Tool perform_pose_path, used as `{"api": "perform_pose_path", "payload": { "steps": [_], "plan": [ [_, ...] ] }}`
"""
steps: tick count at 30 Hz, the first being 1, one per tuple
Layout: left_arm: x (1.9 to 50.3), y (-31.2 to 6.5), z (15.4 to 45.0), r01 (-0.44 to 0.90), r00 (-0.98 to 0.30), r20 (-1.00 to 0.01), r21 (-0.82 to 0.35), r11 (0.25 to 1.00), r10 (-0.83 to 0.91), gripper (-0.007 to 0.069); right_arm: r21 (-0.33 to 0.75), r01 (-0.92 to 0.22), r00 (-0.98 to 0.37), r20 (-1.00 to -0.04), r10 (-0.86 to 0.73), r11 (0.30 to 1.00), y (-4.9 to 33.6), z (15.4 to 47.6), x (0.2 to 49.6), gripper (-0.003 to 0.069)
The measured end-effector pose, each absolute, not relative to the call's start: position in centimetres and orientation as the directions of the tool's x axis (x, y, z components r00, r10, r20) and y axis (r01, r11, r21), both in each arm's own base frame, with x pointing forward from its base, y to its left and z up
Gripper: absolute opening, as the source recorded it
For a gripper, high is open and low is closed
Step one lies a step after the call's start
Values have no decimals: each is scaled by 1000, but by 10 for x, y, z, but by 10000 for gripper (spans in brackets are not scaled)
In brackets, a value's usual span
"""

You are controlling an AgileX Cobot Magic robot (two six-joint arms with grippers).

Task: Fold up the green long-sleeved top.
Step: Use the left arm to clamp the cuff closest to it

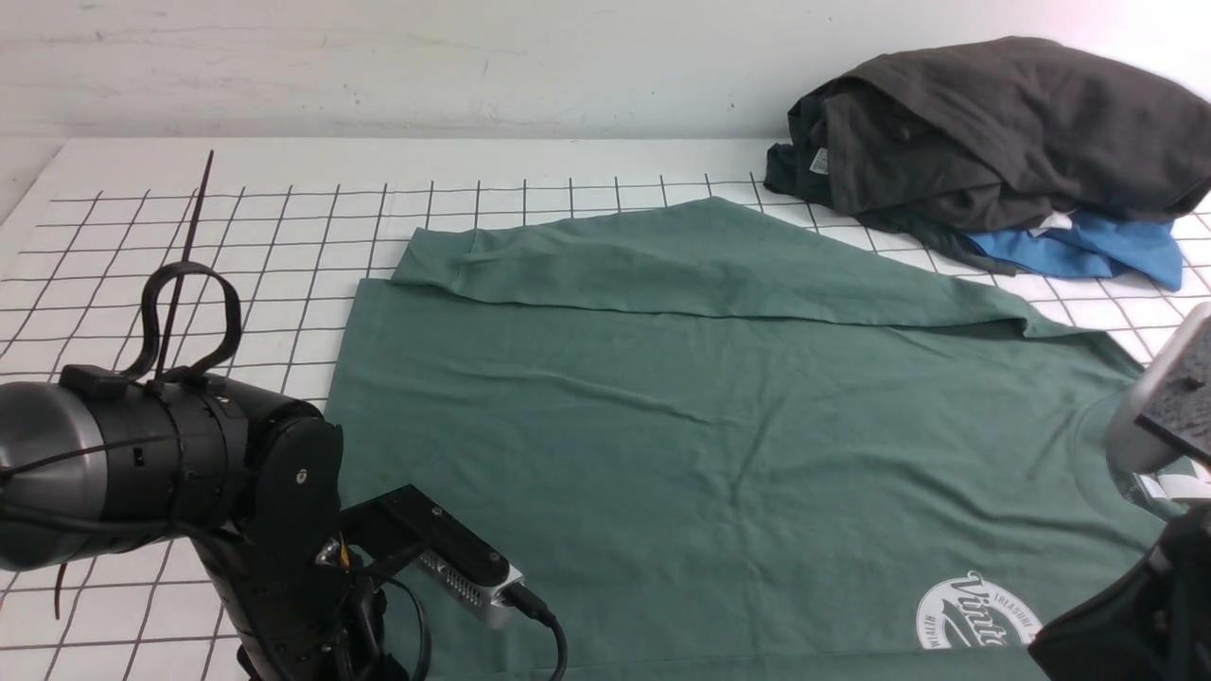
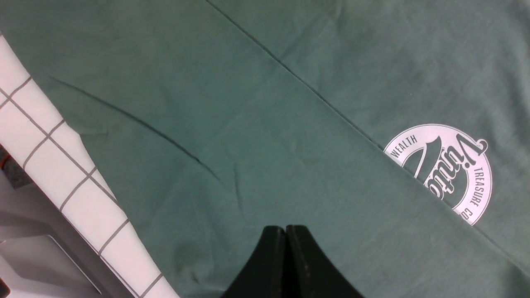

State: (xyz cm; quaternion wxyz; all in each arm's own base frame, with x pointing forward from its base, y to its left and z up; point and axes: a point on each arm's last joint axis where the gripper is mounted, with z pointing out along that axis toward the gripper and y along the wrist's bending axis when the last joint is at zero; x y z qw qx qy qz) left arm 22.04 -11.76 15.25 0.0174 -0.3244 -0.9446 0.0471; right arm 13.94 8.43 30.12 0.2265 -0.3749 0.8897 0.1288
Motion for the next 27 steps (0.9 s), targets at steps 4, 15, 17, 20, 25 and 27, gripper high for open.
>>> {"api": "perform_pose_path", "payload": {
  "steps": [4,15,17,20,25,27],
  "plan": [
    [221,-117,152,613,-788,-5,-93,784,616,237,59,-726,-616,-499,-609,686,84,301,139,-14],
    [222,-119,153,603,-797,-24,-101,791,604,42,56,-729,-612,-500,-613,682,84,301,139,-14],
    [222,-119,153,602,-797,-24,-102,792,603,33,55,-730,-611,-500,-614,682,84,301,139,-14],
    [222,-119,154,600,-799,-23,-106,793,601,33,54,-729,-611,-501,-613,682,84,301,140,-14],
    [219,-119,168,597,-802,-66,-111,795,593,33,54,-729,-610,-502,-612,682,84,301,140,-14],
    [220,-120,178,601,-799,-83,-110,792,595,33,53,-729,-610,-504,-612,683,84,301,140,-14]
  ]
}}
